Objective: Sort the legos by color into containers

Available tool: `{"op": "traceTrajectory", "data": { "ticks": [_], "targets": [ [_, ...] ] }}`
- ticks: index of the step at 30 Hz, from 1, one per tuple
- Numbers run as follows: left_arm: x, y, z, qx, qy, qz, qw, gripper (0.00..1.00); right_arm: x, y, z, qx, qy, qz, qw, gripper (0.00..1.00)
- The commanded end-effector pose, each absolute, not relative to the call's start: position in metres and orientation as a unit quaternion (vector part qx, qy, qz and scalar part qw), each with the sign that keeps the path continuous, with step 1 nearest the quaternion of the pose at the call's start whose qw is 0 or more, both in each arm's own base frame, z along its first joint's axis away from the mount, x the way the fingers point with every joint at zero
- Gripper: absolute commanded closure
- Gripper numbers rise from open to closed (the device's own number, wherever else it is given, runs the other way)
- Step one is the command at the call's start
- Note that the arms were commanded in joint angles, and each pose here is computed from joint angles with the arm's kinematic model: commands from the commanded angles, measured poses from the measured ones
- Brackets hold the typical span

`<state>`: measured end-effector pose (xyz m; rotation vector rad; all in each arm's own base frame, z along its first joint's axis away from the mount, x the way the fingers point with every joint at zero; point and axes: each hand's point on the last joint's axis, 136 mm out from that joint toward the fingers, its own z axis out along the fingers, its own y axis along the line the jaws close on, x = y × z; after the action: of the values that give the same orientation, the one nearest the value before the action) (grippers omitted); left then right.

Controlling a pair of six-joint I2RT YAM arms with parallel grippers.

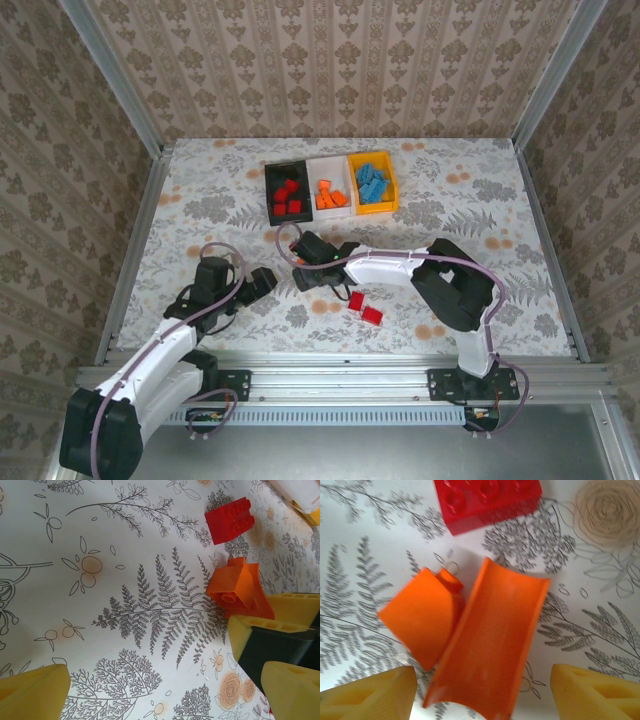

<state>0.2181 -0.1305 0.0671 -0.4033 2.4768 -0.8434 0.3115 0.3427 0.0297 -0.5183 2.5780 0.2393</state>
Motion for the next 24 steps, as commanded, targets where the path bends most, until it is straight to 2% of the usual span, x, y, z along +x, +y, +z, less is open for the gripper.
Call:
{"op": "traceTrajectory", "data": {
  "ticks": [1, 10, 16, 24],
  "targets": [
    [0.214, -0.128, 0.064, -0.152, 0.911, -0.300, 0.238, 0.00, 0.317, 0.320, 0.020, -0.174, 0.952, 0.057, 0.245, 0.30],
    [0.219, -0.132, 0.063, -0.151, 0.910, -0.306, 0.235, 0.00, 0.333, 0.267, 0.030, -0.120, 0.956, 0.028, 0.266, 0.34],
    [0.220, -0.134, 0.060, -0.152, 0.912, -0.306, 0.227, 0.00, 0.334, 0.290, 0.035, -0.154, 0.949, 0.069, 0.265, 0.31],
    [0.219, -0.133, 0.061, -0.147, 0.915, -0.300, 0.227, 0.00, 0.353, 0.295, 0.021, -0.206, 0.944, 0.039, 0.255, 0.28]
  ]
}}
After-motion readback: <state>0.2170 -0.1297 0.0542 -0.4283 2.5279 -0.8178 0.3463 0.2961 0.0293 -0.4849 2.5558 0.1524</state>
